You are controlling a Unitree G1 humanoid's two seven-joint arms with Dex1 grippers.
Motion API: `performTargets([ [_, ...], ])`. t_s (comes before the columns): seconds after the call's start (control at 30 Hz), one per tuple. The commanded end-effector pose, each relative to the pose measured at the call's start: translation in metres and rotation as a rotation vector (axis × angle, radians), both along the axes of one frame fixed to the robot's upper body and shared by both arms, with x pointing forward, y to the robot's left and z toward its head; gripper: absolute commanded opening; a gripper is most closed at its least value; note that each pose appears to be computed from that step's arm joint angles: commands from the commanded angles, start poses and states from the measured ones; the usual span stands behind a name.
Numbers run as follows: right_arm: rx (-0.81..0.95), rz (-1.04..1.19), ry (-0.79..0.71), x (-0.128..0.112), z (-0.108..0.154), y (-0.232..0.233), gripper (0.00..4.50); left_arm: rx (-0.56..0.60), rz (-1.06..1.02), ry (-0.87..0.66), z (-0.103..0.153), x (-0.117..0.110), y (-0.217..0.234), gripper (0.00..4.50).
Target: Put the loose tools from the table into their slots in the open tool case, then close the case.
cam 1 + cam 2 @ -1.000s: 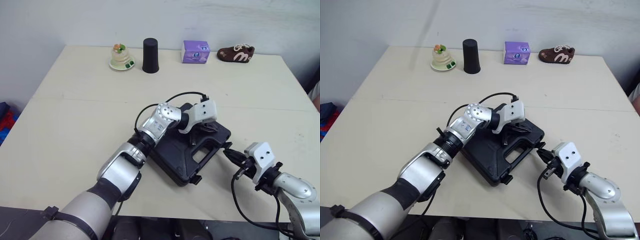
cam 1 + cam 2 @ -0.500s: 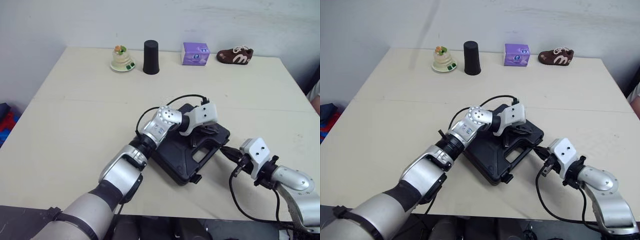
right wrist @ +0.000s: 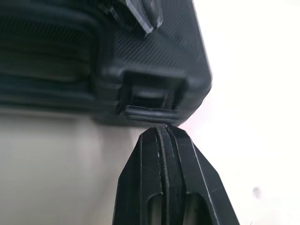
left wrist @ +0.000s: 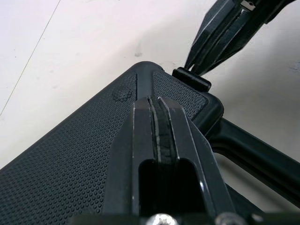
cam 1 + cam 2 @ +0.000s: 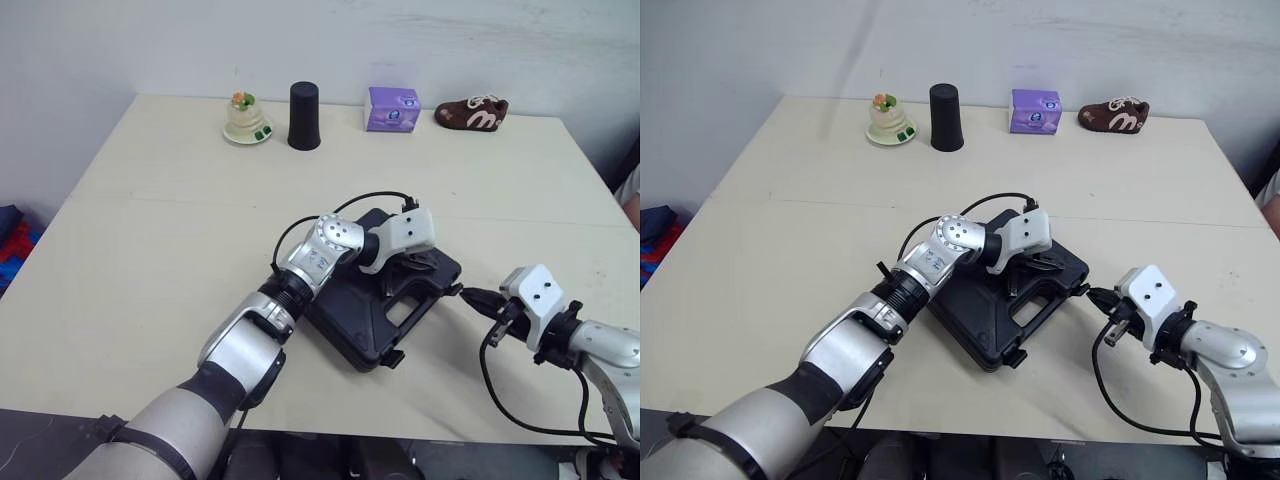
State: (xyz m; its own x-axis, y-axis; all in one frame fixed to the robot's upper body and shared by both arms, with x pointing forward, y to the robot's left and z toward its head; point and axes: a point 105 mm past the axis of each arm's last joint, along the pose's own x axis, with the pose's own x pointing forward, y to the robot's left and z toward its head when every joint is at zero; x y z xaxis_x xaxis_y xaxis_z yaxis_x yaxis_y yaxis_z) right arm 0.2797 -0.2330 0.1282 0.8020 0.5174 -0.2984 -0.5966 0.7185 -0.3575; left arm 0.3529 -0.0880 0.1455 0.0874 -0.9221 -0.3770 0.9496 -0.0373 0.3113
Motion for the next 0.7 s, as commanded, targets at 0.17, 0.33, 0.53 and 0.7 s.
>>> performTargets([
  [0.17, 0.047, 0.047, -0.056, 0.006, 0.010, 0.016, 0.00, 0.175, 0.044, 0.117, -0.055, -0.003, 0.020, 0.08],
  [0.33, 0.064, 0.070, -0.046, 0.007, 0.008, 0.024, 0.00, 0.182, 0.045, 0.117, -0.057, -0.003, 0.020, 0.08],
  [0.53, 0.096, 0.106, -0.041, 0.009, 0.011, 0.039, 0.00, 0.210, 0.054, 0.131, -0.064, -0.004, 0.024, 0.08],
  [0.7, 0.122, 0.099, -0.038, 0.013, 0.009, 0.044, 0.00, 0.231, 0.077, 0.136, -0.070, -0.002, 0.029, 0.08],
])
